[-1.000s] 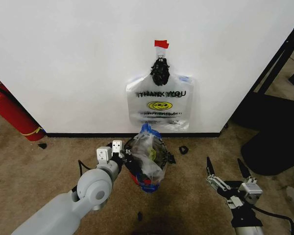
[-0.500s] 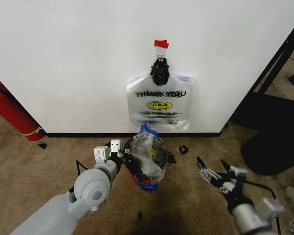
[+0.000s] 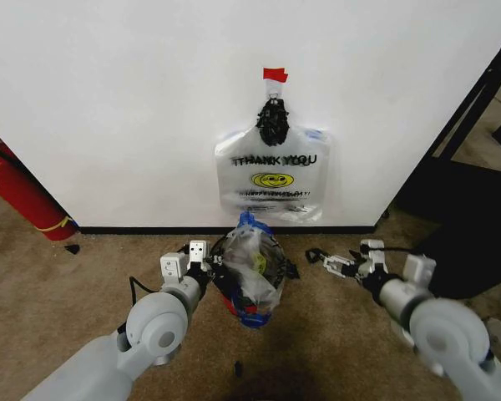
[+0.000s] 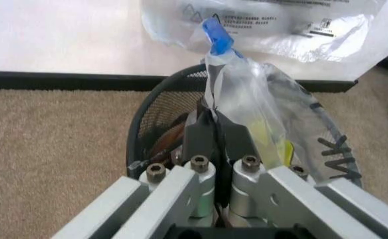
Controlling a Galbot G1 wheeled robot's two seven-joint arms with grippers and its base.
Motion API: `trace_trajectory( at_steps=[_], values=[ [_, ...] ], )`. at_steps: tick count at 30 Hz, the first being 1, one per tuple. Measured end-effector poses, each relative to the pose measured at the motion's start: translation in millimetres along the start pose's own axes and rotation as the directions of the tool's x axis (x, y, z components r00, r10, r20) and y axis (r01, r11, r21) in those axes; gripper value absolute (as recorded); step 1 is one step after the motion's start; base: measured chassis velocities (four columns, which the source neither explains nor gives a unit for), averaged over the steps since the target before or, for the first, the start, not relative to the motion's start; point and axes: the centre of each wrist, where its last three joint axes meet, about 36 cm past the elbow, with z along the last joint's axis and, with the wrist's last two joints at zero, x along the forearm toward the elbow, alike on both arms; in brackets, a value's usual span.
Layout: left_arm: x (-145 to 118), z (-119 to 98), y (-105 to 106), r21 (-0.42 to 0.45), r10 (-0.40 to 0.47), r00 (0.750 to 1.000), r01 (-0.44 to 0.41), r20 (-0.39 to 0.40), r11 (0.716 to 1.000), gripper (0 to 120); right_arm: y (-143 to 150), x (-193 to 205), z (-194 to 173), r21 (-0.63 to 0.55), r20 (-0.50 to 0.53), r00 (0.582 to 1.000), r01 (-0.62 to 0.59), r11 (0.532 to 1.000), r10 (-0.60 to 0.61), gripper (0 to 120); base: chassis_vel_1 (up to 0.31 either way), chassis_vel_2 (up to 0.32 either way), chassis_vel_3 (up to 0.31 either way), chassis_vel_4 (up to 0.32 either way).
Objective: Pick up the garbage bag from the wall and place it over the trash bin.
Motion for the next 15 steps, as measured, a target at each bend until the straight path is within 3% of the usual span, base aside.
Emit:
trace_trajectory(
  at_steps=[8,15],
  values=[
    [1,1,-1,-0.016,0.006,1.000,-0.006,0.016,1.000,0,32,-45,-2,-0.026,-0.049,0.997,0.055,0.998,-0.056,100,0.000,0.000,0.000,0.000],
    [1,3,-2,-0.017,0.006,1.000,-0.006,0.021,1.000,0,66,-73,14,-0.004,-0.101,0.995,-0.020,1.000,0.020,100,0.000,0.000,0.000,0.000]
  ],
)
